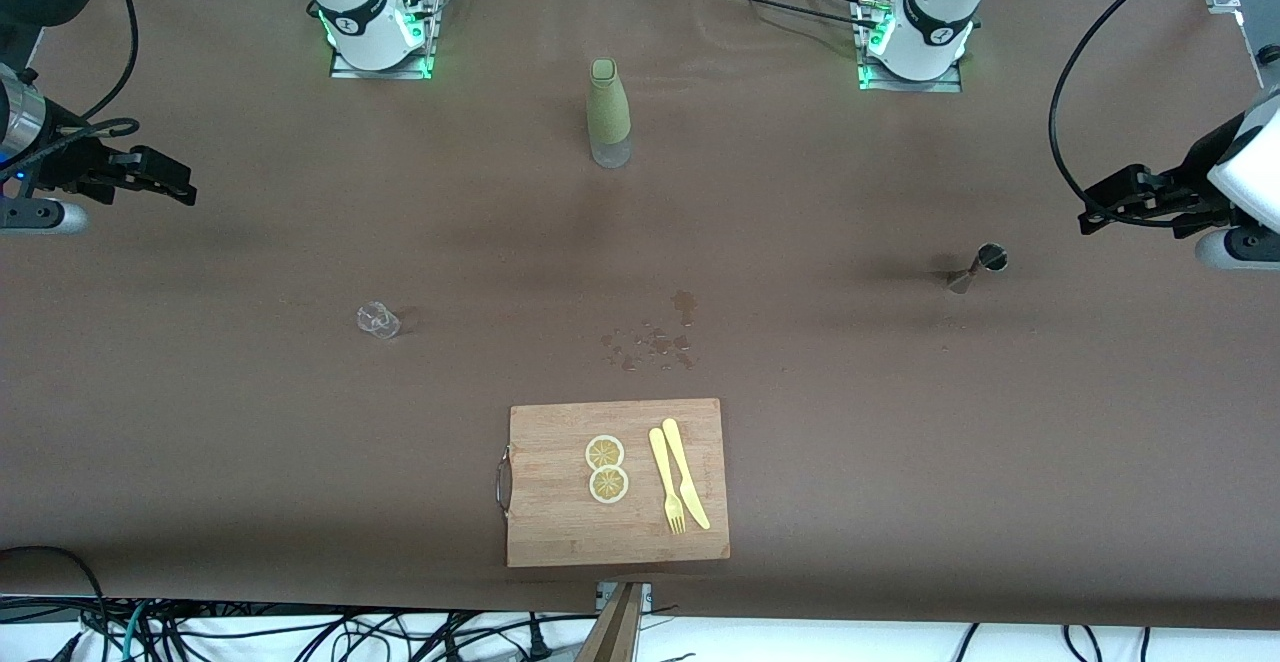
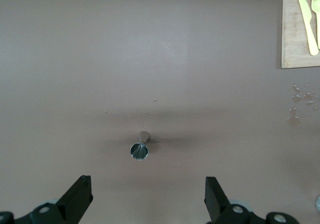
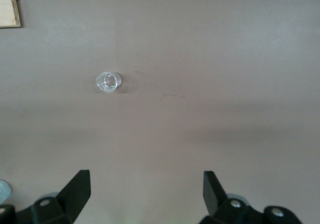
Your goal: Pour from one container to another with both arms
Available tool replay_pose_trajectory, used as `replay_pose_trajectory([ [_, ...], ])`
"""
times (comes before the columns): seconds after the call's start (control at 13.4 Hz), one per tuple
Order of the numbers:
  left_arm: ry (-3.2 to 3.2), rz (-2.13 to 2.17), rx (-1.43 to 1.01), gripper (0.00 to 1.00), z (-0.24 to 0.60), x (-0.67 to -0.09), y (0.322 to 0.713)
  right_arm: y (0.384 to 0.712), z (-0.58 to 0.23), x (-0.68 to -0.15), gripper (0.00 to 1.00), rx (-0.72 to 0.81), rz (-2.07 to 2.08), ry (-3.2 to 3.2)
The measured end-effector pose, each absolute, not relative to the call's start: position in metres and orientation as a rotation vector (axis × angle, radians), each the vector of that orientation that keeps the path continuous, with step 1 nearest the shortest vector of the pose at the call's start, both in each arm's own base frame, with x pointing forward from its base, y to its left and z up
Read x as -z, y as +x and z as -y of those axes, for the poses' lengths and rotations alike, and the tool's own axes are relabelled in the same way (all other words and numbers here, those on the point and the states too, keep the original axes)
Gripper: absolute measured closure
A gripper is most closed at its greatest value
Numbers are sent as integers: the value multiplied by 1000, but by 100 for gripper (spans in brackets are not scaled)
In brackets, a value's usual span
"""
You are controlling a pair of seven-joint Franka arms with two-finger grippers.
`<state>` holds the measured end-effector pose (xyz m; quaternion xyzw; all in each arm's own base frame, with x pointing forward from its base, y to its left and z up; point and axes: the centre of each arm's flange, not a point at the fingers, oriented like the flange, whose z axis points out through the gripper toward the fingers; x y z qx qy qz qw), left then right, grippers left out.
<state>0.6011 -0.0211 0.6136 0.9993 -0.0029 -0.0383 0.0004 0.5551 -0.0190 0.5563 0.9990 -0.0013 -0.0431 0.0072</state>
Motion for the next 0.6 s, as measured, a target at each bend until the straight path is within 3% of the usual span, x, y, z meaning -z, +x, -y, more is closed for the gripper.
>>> replay_pose_trajectory([
  [0.6, 3137, 10, 153, 0, 21, -602, 604, 555, 17, -557, 0, 133, -1, 3124],
])
